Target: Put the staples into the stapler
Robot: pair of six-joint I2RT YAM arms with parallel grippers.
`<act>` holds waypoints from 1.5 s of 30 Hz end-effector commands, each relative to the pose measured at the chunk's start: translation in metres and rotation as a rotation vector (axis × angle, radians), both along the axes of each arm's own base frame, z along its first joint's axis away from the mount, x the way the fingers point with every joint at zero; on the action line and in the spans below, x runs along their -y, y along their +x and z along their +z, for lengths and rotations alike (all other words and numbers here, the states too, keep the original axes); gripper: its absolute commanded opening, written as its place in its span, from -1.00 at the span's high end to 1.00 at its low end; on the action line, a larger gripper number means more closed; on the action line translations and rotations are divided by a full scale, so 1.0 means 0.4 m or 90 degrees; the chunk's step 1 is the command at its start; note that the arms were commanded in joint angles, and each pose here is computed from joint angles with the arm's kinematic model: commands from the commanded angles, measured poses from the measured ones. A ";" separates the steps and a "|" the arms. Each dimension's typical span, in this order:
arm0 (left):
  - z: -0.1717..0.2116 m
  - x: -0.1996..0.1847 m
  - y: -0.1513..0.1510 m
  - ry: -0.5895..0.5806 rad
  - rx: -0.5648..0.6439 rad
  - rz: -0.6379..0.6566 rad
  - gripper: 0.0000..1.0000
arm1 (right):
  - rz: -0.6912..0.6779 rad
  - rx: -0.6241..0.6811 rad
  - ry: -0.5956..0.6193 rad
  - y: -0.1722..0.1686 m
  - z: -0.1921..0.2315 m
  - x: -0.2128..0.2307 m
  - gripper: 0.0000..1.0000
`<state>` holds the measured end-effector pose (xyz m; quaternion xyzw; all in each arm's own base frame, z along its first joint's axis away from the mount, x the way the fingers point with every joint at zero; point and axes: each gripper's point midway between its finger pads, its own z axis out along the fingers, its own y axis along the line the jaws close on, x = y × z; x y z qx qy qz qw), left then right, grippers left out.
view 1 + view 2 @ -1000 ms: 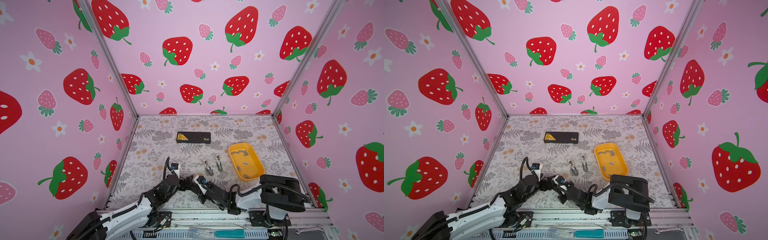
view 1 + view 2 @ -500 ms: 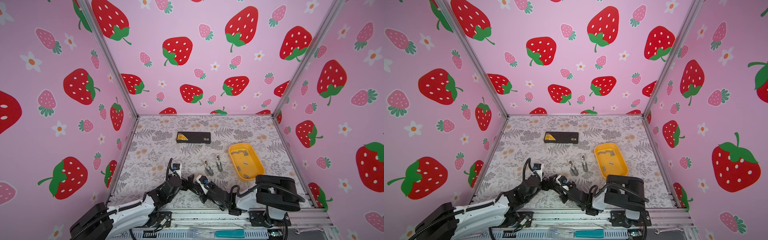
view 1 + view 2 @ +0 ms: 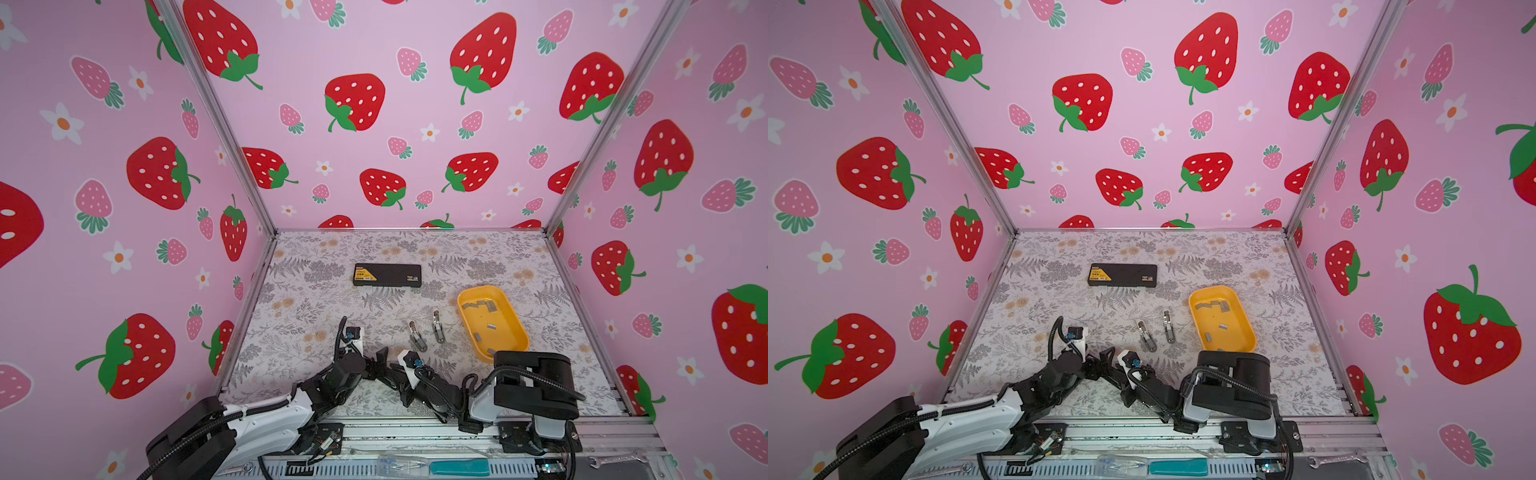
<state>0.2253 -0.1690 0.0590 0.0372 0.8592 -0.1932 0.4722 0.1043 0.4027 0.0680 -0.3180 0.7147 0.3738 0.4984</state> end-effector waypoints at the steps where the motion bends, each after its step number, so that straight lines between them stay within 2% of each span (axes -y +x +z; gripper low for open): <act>1: -0.032 -0.009 -0.015 0.035 -0.013 -0.009 -0.98 | 0.024 -0.031 -0.156 -0.027 -0.172 0.063 0.59; 13: -0.022 -0.028 -0.023 0.035 -0.005 -0.002 -0.98 | 0.039 -0.039 -0.155 -0.036 -0.206 0.050 0.61; 29: 0.054 -0.066 -0.021 0.031 0.013 0.038 -0.98 | 0.026 -0.002 -0.126 -0.019 -0.035 0.008 0.51; 33: 0.015 -0.068 -0.028 0.046 -0.006 0.033 -0.98 | 0.031 -0.019 -0.137 -0.027 -0.076 0.008 0.51; 41: -0.053 -0.057 -0.023 0.081 -0.034 0.027 -0.98 | 0.022 -0.043 -0.184 -0.059 -0.224 0.045 0.54; 45: -0.058 -0.045 -0.014 0.091 -0.036 0.023 -0.98 | 0.015 -0.052 -0.174 -0.059 -0.233 0.069 0.53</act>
